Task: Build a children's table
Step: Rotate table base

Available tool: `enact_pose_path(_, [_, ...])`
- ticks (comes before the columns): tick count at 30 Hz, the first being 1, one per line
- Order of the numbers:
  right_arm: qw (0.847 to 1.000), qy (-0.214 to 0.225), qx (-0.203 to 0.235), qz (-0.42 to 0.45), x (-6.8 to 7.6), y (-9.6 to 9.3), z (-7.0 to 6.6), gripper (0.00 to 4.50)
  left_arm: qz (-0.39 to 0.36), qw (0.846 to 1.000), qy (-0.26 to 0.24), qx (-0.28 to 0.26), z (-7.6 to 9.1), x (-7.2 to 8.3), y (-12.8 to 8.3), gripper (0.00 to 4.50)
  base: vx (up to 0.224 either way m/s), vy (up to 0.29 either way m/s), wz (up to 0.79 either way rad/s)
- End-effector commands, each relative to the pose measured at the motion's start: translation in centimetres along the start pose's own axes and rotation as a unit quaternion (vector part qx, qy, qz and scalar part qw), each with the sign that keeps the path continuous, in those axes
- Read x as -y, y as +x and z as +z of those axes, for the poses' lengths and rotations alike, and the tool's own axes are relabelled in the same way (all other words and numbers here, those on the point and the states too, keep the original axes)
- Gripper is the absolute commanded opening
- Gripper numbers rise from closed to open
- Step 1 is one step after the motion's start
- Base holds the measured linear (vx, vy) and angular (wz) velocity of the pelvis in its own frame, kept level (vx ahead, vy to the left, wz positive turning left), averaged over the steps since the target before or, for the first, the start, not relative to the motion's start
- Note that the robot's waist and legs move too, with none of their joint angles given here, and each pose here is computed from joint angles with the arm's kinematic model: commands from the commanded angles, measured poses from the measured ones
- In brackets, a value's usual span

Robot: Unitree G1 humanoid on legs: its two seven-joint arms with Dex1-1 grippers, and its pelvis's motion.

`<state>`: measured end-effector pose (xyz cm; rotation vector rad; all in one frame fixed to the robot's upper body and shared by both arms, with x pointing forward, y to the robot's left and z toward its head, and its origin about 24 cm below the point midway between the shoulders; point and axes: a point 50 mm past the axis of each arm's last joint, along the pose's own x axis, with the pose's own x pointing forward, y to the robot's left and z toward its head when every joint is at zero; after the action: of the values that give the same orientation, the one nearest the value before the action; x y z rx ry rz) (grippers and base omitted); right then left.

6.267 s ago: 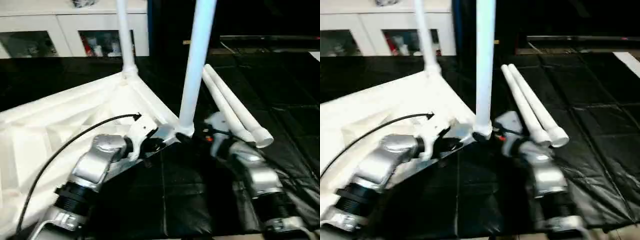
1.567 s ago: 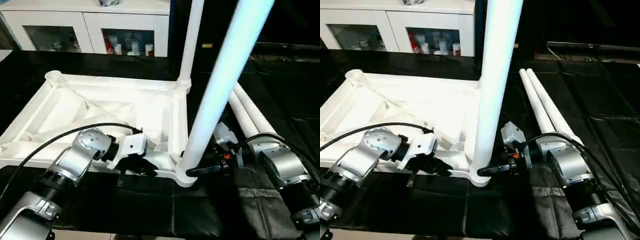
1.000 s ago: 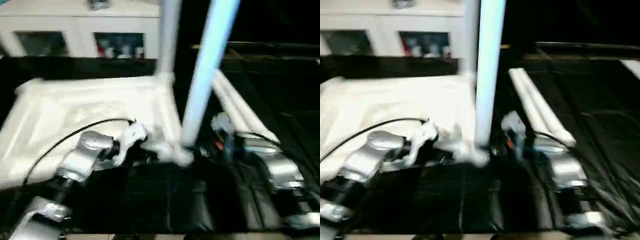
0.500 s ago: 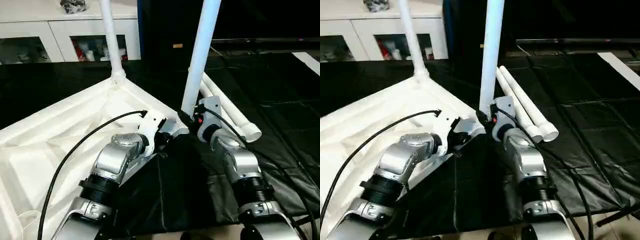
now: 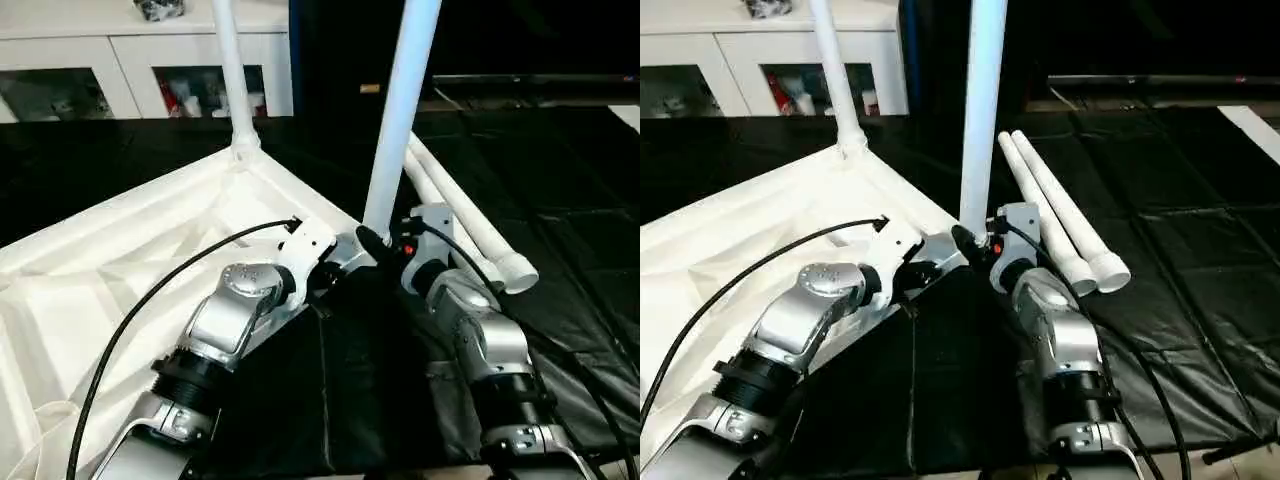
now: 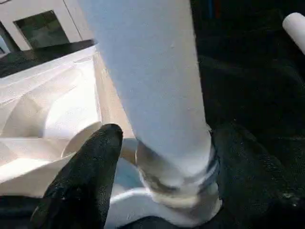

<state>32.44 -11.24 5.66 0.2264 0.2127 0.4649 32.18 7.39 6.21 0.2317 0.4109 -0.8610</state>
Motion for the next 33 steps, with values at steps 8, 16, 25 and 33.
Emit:
enact_pose_path(8, [0.998,-0.039,0.024,0.033,0.0,-2.5,0.1,4.2,-0.014,0.988,-0.017,0.152,3.3,-0.4,-1.9,1.04,0.0,0.0,0.0])
enact_pose_path(16, [0.994,-0.058,-0.008,0.09,-2.0,-2.9,-1.8,4.46,0.171,0.981,-0.006,0.095,1.4,-6.9,-8.4,1.05,0.0,0.0,0.0])
enact_pose_path(25, [0.989,-0.079,-0.109,0.068,-2.7,-1.9,-4.1,4.49,0.315,0.939,0.048,-0.133,-3.1,-10.9,-19.6,0.88,0.0,0.0,0.0])
enact_pose_path(33, [0.982,-0.11,-0.137,0.064,-2.4,-1.4,-4.7,4.5,0.356,0.891,0.045,-0.277,-5.9,-10.9,-24.9,0.11,0.0,0.0,0.0])
